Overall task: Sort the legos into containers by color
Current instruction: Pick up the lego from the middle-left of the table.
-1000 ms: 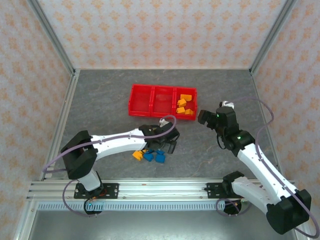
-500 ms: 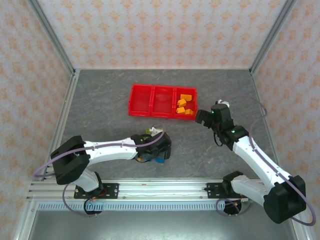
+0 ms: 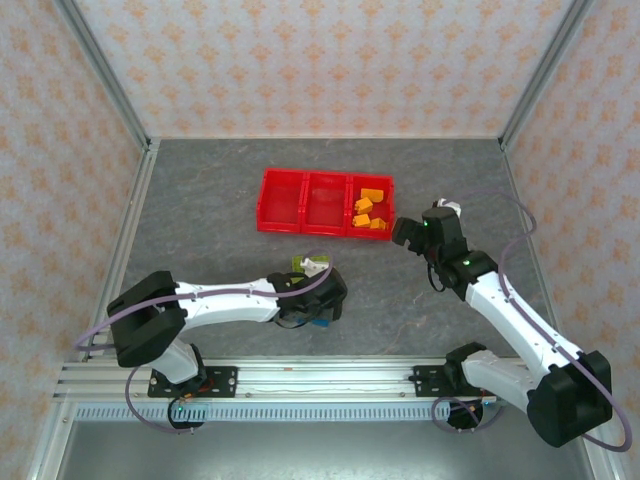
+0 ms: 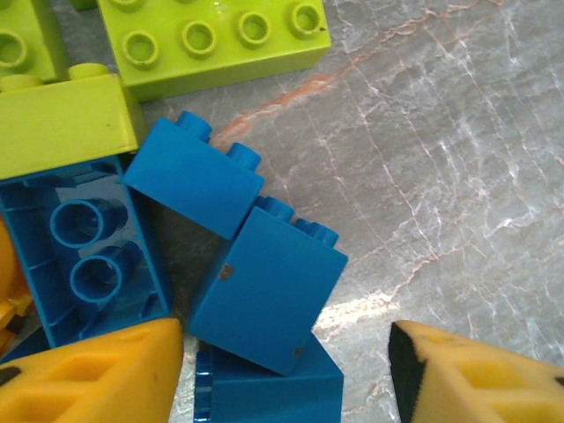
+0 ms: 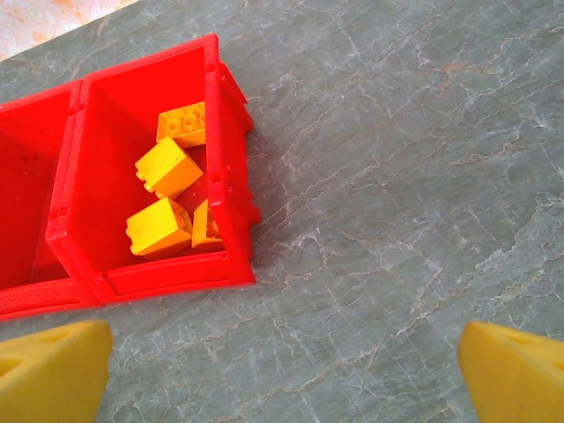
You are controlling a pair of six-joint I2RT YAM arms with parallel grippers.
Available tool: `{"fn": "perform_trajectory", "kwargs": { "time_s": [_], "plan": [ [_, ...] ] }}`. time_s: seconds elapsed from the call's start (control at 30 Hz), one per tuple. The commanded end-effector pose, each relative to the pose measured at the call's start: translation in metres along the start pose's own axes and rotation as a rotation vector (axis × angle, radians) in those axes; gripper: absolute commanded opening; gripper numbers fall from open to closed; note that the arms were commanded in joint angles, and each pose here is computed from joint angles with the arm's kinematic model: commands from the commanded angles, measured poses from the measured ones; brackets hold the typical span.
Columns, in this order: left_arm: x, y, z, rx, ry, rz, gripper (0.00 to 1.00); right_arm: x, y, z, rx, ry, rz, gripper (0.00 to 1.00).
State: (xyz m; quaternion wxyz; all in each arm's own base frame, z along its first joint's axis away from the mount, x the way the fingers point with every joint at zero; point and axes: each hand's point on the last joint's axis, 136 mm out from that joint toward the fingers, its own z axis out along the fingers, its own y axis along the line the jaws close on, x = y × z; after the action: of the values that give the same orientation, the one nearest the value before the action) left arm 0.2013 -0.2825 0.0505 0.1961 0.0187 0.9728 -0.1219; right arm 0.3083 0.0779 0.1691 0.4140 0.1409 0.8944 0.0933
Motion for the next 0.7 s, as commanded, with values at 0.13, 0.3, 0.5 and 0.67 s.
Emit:
{"fn": "perform_trajectory", "kwargs": {
  "time_s": [0.13,0.3,0.5,0.67],
  "plan": [
    [0.012,-0.003,0.013,-0.068,0.009,-0.001,0.55,-0.016,0.0,-0.01,0.009,-0.056,0.025,1.0],
    [0.014,-0.001,0.012,-0.119,0.009,0.012,0.53,-0.017,-0.002,-0.013,0.013,-0.064,0.027,1.0],
    [0.017,0.004,0.006,-0.142,0.002,0.002,0.53,-0.016,-0.004,-0.015,0.014,-0.066,0.03,1.0],
    [0.022,0.002,0.003,-0.139,0.009,0.005,0.53,-0.015,-0.003,-0.014,0.007,-0.061,0.037,1.0]
  ]
}}
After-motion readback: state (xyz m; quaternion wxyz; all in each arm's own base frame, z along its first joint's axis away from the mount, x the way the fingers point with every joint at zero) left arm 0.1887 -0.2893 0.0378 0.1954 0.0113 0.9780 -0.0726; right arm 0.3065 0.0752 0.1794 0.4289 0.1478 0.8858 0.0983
